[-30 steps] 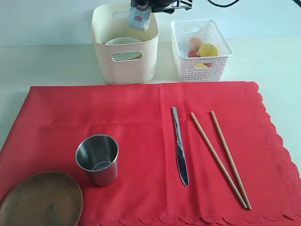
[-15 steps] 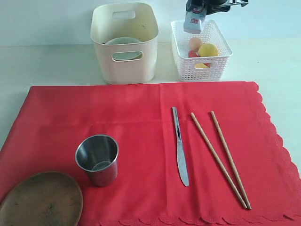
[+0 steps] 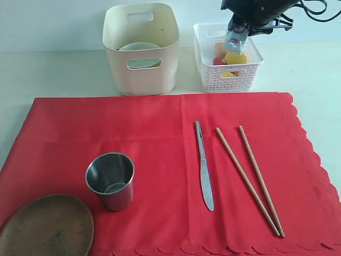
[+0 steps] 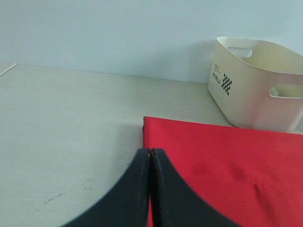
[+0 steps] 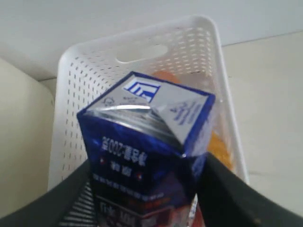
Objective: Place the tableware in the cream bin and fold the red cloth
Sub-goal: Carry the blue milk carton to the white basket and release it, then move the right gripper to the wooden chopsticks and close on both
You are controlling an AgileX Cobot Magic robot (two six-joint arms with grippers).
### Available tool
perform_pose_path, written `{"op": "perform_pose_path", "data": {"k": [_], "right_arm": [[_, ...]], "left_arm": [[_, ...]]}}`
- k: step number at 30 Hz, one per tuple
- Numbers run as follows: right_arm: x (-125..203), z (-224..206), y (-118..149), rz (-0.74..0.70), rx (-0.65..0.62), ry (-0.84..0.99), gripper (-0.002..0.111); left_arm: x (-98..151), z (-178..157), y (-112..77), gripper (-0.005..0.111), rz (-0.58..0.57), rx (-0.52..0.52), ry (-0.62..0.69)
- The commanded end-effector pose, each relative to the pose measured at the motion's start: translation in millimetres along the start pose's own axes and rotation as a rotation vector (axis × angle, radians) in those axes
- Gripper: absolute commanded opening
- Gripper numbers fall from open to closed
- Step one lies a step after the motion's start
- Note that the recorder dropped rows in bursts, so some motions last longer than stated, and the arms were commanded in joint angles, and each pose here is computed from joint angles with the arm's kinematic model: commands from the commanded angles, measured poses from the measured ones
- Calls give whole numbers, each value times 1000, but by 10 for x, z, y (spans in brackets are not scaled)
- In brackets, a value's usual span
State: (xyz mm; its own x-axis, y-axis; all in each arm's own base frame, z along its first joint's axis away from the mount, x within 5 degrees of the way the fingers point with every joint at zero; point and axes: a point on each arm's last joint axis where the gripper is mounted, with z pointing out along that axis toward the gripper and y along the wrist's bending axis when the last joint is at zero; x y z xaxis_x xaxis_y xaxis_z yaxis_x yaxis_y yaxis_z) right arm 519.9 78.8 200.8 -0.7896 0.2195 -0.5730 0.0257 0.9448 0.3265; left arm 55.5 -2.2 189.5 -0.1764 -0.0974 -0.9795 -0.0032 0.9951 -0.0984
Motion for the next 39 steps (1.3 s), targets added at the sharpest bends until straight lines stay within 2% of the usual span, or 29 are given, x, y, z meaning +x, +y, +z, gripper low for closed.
{"op": "perform_pose_path", "data": {"k": [1,4,7,12,15,21,24,28,33,39], "right_arm": [[-83,-71,85,-12,-35,-58,58],[-99,-155,112,-24,-39,-46,71],[-119,-299,157,-109,-44,-23,79],[-153,-659,294,-97,-97,31,80],[-163,-923,343,-123,-95,70,69],[-190,-1493,441,-175,-85,68,21],[-128,-1739,449,-187,-72,53,1],[61,-1923,365,-217,-11,77,0],[355,-2139,288,-207,-1,47,0],[806,-2199,148,-180,8,65,0]], "left_arm": [[-7,-4,-2,3,8,5,-12],[-7,-4,-2,3,8,5,-12],[-7,-4,-2,3,8,5,-12],[-7,-4,-2,3,8,5,-12],[-7,-4,-2,3,8,5,-12],[-7,-4,-2,3,8,5,-12],[-7,-4,-2,3,8,5,-12],[-7,-4,-2,3,8,5,-12],[-7,-4,-2,3,8,5,-12],[-7,-4,-2,3,8,5,-12]]}}
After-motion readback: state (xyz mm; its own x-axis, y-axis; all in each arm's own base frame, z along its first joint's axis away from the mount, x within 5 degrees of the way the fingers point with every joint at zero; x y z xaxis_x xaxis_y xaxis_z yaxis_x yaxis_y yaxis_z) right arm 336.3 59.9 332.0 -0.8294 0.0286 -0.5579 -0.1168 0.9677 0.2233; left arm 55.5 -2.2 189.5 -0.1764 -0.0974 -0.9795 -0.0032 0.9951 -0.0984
